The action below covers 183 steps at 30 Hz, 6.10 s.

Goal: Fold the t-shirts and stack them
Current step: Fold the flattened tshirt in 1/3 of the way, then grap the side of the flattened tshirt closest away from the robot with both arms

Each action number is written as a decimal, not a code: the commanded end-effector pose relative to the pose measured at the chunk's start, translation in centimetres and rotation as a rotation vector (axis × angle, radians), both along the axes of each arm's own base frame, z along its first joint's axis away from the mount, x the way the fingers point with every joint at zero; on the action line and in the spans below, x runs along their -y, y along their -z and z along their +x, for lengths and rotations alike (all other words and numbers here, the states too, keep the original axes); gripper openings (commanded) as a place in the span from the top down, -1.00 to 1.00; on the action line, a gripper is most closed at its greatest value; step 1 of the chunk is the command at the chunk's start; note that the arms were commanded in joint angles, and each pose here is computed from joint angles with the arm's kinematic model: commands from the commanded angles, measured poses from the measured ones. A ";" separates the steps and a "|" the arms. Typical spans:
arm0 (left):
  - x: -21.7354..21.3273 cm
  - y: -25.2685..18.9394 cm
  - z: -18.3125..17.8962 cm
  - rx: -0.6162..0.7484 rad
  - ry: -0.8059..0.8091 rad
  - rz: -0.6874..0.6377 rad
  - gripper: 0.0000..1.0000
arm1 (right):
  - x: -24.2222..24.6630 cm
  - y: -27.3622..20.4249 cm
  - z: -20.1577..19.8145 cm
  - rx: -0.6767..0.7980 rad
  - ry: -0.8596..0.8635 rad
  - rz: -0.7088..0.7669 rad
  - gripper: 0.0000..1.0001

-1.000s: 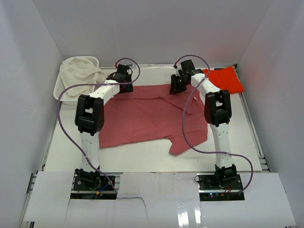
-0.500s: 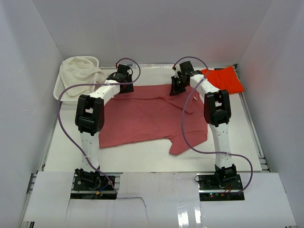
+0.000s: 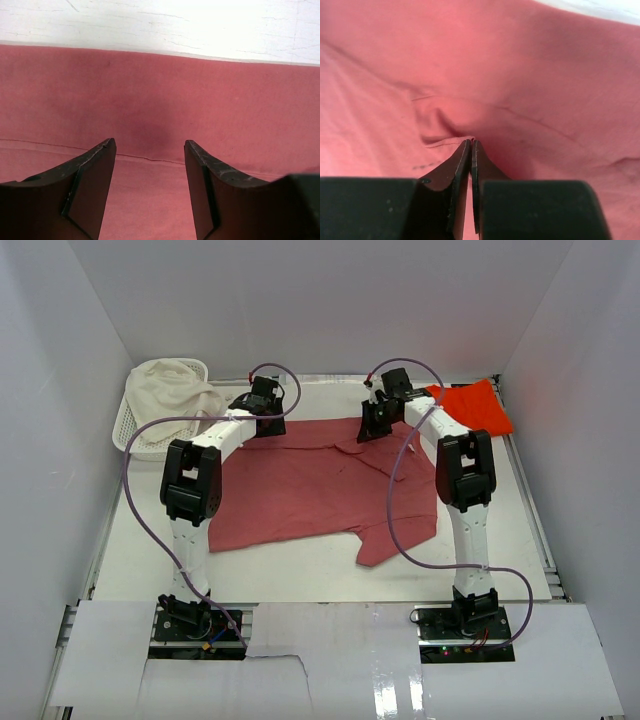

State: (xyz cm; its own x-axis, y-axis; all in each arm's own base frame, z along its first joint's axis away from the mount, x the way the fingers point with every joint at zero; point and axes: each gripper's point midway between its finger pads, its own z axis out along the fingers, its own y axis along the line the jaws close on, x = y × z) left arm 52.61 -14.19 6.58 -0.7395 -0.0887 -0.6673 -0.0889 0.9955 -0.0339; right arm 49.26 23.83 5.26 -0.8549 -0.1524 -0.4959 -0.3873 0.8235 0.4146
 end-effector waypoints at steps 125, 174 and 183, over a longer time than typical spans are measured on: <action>14.3 -5.6 -19.5 -0.093 0.316 -0.632 -0.66 | 1.7 1.8 -34.8 0.193 0.034 -0.755 0.37; 13.7 -4.9 -20.3 -0.108 0.322 -0.609 -0.68 | 1.7 -2.8 -35.1 0.278 0.141 -0.618 0.08; 13.6 -5.0 -20.3 -0.102 0.325 -0.605 -0.68 | 2.3 -0.3 -36.7 0.258 0.157 -0.665 0.10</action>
